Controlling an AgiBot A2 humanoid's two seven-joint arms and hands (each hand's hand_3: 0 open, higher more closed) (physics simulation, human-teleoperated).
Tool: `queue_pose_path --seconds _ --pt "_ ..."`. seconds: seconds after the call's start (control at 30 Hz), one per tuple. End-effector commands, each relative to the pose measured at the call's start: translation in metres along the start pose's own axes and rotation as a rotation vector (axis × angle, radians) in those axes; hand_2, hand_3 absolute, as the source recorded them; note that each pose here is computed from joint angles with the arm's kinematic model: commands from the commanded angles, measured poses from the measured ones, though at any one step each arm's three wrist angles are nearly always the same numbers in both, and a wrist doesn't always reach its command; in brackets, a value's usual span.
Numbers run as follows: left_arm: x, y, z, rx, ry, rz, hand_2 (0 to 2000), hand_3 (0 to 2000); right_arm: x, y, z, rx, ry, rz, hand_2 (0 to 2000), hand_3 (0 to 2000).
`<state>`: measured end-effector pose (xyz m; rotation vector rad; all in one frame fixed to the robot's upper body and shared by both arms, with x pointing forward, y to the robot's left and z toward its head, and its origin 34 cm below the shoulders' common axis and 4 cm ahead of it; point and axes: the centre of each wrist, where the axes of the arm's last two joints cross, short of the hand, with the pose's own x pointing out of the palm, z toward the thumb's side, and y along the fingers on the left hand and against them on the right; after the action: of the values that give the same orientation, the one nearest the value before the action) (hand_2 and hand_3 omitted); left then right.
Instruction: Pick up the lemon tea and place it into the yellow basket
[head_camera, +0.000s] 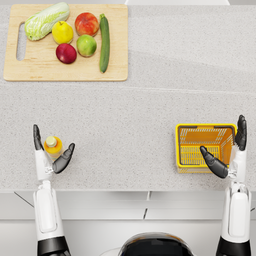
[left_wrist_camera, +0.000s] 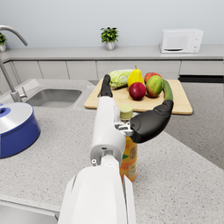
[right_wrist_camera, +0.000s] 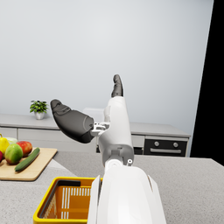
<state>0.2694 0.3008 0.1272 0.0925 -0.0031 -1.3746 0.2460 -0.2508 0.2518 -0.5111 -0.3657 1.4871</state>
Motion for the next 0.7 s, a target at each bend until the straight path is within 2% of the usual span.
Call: queue_pose_path --seconds 0.03,0.2,0.33,0.37,0.4,0.53,0.63,0.7 --pt "0.001 0.008 -0.029 -0.116 -0.003 0.007 0 0 0.002 -0.001 0.006 -0.025 -0.002 0.008 0 0" --pt "-0.002 0.013 -0.051 -0.208 -0.017 0.032 0 0 0.006 0.001 0.002 -0.008 -0.012 0.014 0 0" --pt "-0.003 0.014 -0.052 -0.213 -0.031 0.046 0 0 0.009 0.004 -0.001 0.006 -0.020 0.022 0 0" --pt "-0.003 0.013 -0.050 -0.203 -0.032 0.044 1361 327 0.009 0.004 -0.002 0.010 -0.021 0.021 0 0" --pt "-0.002 0.015 -0.054 -0.221 -0.035 0.045 2000 653 0.010 0.005 -0.002 0.013 -0.024 0.024 0 0" --pt "0.002 0.013 -0.044 -0.176 -0.034 0.040 2000 1960 0.014 0.008 -0.006 0.031 -0.032 0.032 0 0" --pt "0.009 0.015 -0.029 -0.115 -0.041 0.001 2000 2000 0.023 0.009 -0.008 0.040 -0.047 0.064 0 0" --pt "0.021 0.018 -0.008 -0.039 -0.037 -0.088 2000 2000 0.031 0.007 -0.008 0.035 -0.060 0.090 0 0"
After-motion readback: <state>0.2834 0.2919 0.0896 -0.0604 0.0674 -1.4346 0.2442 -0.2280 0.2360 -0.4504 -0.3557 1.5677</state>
